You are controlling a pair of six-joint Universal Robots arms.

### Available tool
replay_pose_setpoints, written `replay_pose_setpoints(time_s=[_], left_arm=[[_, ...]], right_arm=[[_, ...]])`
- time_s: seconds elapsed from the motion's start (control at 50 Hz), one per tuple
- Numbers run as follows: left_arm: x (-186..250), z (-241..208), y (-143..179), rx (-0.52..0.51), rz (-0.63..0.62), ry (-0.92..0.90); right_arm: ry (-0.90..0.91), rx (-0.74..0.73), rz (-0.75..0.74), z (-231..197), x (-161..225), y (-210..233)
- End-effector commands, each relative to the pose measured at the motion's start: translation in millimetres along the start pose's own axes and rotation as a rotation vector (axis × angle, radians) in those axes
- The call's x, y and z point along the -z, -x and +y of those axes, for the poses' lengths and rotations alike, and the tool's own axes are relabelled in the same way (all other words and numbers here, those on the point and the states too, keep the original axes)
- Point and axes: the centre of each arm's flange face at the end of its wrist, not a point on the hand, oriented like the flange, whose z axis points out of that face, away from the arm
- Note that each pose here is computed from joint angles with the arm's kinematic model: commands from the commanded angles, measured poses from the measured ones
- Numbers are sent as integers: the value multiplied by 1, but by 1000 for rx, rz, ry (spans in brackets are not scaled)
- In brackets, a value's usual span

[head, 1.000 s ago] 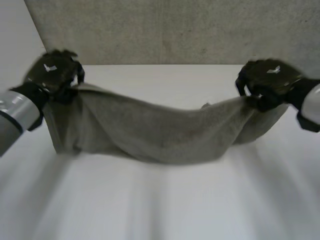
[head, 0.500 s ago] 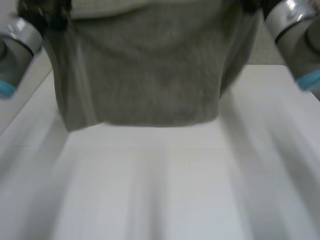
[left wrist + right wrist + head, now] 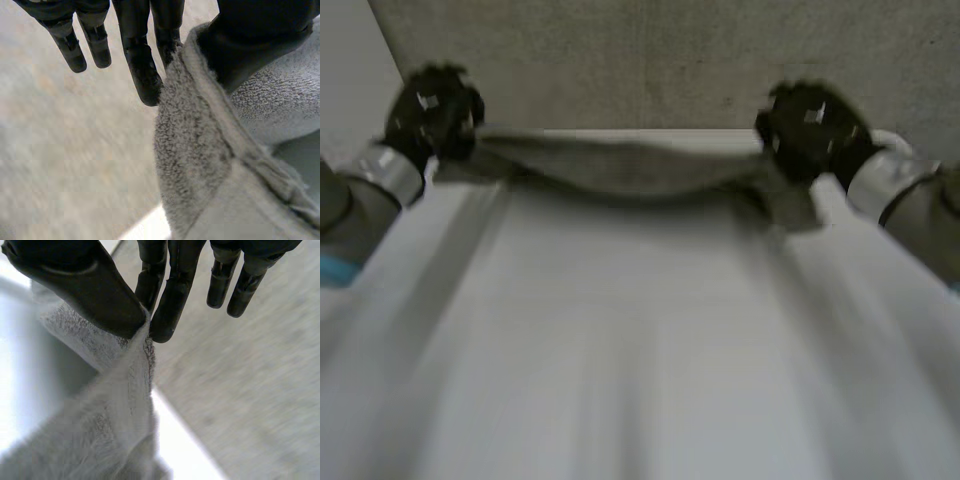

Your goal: Fold the towel.

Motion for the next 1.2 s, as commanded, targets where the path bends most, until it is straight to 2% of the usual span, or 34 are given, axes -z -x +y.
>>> replay_pose_setpoints(time_s=[0.02, 0.08, 0.12, 0.18, 0.22, 0.3, 0.4, 0.44, 0.56, 0.64, 0.74, 0.88, 1.2], left_arm=[[37, 44, -8, -75, 46, 141], [52, 35, -9, -96, 57, 141], [68, 13, -6, -101, 60, 121], [77, 2, -3, -101, 58, 113], [93, -17, 8, -101, 48, 89], [101, -32, 13, -93, 55, 61], [100, -35, 17, -66, 53, 56], [96, -21, 14, -43, 64, 89], [87, 6, 1, 9, 117, 148], [80, 18, 1, 23, 128, 167], [66, 27, 7, 23, 124, 169], [34, 41, 17, -2, 49, 174], [-7, 79, 24, 3, 44, 199]], right_arm=[[127, 5, -88, 41, 27, 31], [111, 26, -48, 22, 45, 23], [51, 52, 26, -15, 71, 6], [25, 48, 62, -30, 83, -4], [-46, 31, 105, -55, 102, -24], [-80, 2, 79, -62, 108, -35], [-24, -83, 10, -34, 98, -40], [58, -146, -38, -5, 83, -30], [213, -91, -81, 36, 61, -12], [243, -54, -85, 43, 49, -9], [233, -47, -74, 47, 32, -12], [203, -19, -87, 61, -4, -16], [107, 74, -97, 93, -61, -9]])
